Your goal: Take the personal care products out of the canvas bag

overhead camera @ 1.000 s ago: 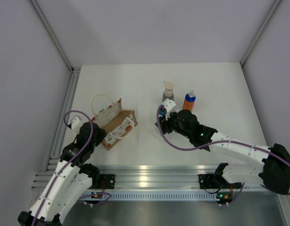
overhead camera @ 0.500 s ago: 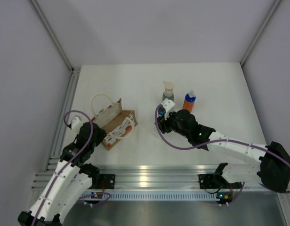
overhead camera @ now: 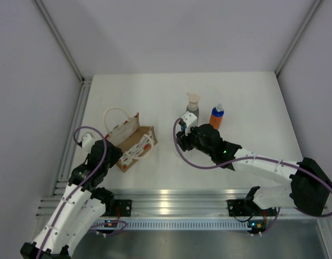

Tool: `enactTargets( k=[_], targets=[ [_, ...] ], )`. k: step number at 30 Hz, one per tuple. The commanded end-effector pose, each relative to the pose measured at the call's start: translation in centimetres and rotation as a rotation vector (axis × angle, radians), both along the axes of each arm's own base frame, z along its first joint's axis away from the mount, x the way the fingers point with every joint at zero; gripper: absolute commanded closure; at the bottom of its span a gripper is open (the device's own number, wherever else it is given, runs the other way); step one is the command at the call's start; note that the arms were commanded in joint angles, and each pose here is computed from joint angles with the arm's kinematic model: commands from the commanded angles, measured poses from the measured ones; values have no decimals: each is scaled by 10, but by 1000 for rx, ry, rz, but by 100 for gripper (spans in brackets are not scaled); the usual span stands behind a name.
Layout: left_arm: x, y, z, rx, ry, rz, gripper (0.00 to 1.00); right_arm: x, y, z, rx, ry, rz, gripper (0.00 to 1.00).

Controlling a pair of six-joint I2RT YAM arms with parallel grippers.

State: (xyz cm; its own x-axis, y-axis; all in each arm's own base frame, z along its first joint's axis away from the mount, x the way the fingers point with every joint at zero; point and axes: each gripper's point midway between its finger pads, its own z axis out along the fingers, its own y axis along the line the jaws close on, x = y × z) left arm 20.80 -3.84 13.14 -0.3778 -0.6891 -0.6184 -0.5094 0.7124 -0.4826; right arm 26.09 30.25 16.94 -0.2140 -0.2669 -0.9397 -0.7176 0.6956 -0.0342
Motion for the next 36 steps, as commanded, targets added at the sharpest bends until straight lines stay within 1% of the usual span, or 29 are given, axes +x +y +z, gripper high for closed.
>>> enactTargets(
  k=[1,2,3,7,9,10,11,12,13,14,15,17,18,20,22,23,24,25,26,28,29,30,32,33,34,36],
  targets=[
    [6,-3,21,-13,-60,-22,44,8,14,38,108,-60,-7,89],
    [6,-4,22,-15,-65,-30,43,8,13,40,112,-62,-9,84],
    [6,-5,25,-15,-72,-35,42,7,12,43,119,-68,-10,75],
    [7,-7,37,-12,-94,-59,38,5,9,54,134,-84,-16,60],
    [8,-7,42,-6,-105,-70,34,4,6,61,146,-93,-15,50],
    [9,-7,50,3,-120,-80,32,3,5,64,153,-95,-18,47],
    [10,-8,54,8,-126,-88,27,2,3,71,169,-103,-20,43],
    [9,-9,58,12,-131,-102,26,1,1,75,176,-107,-22,36],
    [10,-9,68,27,-149,-122,24,0,0,79,182,-110,-22,33],
    [10,-10,71,31,-154,-131,18,-2,-3,87,197,-120,-24,30],
    [11,-10,76,36,-160,-137,16,-2,-5,90,200,-124,-28,26],
    [10,-9,86,52,-174,-152,11,-3,-12,98,197,-139,-42,24],
    [9,-8,89,57,-178,-154,6,-3,-15,102,195,-148,-52,23],
    [6,-4,101,84,-191,-157,4,-1,-28,107,182,-158,-104,22],
    [4,2,111,124,-200,-155,2,1,-41,114,181,-159,-163,18],
    [3,5,123,138,-222,-152,2,3,-57,113,155,-154,-235,14],
    [1,7,129,155,-228,-158,2,3,-67,117,153,-136,-280,1],
    [1,10,133,198,-228,-181,2,3,-77,118,139,-121,-323,1],
    [0,12,138,217,-232,-185,2,-1,-99,113,90,-101,-394,1],
    [-5,19,152,268,-224,-192,2,-6,-120,119,100,-87,-479,1],
    [-6,22,157,292,-227,-190,2,-9,-140,127,114,-105,-545,0],
    [-9,26,164,310,-233,-187,2,-14,-153,122,90,-92,-580,1],
    [-12,35,168,366,-234,-174,2,-24,-175,129,107,-108,-620,0],
    [-13,38,170,381,-238,-173,2,-29,-184,125,83,-101,-632,1],
    [-15,41,173,405,-243,-179,2,-36,-195,132,110,-111,-644,1],
    [-19,45,177,438,-257,-183,2,-44,-211,136,113,-123,-672,1]
  ],
)
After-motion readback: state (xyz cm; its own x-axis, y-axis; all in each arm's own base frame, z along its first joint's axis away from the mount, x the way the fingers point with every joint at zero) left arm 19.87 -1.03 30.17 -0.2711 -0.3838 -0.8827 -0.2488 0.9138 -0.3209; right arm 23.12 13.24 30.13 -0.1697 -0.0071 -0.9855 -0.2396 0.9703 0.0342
